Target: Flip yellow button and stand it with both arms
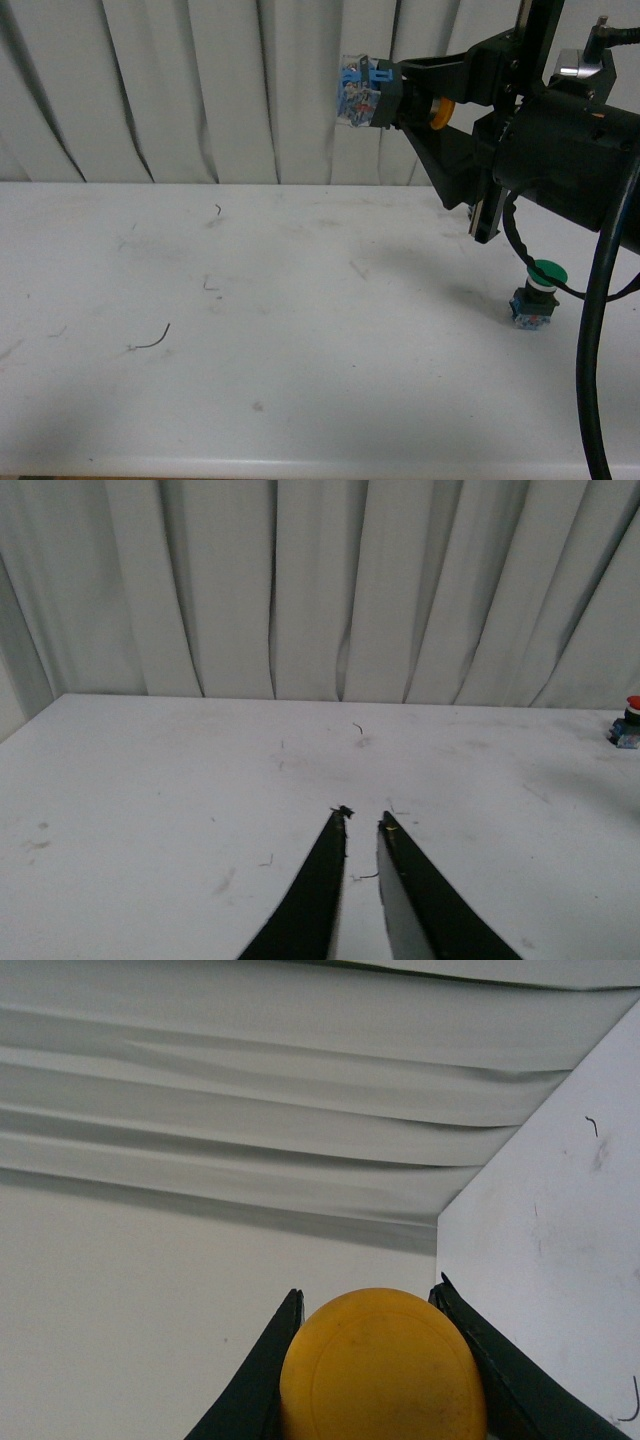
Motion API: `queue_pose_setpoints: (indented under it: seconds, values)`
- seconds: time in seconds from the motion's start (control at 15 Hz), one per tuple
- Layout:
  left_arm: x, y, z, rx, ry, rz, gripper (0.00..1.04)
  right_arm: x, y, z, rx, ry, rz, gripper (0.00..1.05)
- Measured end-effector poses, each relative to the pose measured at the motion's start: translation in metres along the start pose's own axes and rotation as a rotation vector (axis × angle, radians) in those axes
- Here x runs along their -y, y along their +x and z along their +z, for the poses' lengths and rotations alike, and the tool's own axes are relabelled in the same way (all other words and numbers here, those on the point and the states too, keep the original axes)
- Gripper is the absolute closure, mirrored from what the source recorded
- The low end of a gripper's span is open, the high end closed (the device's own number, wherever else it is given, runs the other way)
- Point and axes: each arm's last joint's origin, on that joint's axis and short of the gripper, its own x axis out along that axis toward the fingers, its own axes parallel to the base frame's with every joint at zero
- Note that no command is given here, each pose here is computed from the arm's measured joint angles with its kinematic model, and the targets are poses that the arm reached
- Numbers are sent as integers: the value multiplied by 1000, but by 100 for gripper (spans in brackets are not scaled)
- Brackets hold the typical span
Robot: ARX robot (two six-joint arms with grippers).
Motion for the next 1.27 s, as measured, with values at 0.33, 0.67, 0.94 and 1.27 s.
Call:
queue_pose_setpoints:
  seconds: [0.33, 0.67, 0.94, 1.27]
  values:
    - [0, 0, 0, 0, 0, 0, 20, -36, 0, 49, 116, -591, -49, 70]
    - [0, 0, 0, 0, 1, 0, 7, -6, -17, 162, 188, -1114, -795, 70]
    - [0, 0, 0, 0, 1, 0, 7, 22, -3, 170, 105, -1172, -957, 70]
    - [0, 0, 0, 0, 1, 0, 7, 53, 19, 160, 202, -1076, -1073, 70]
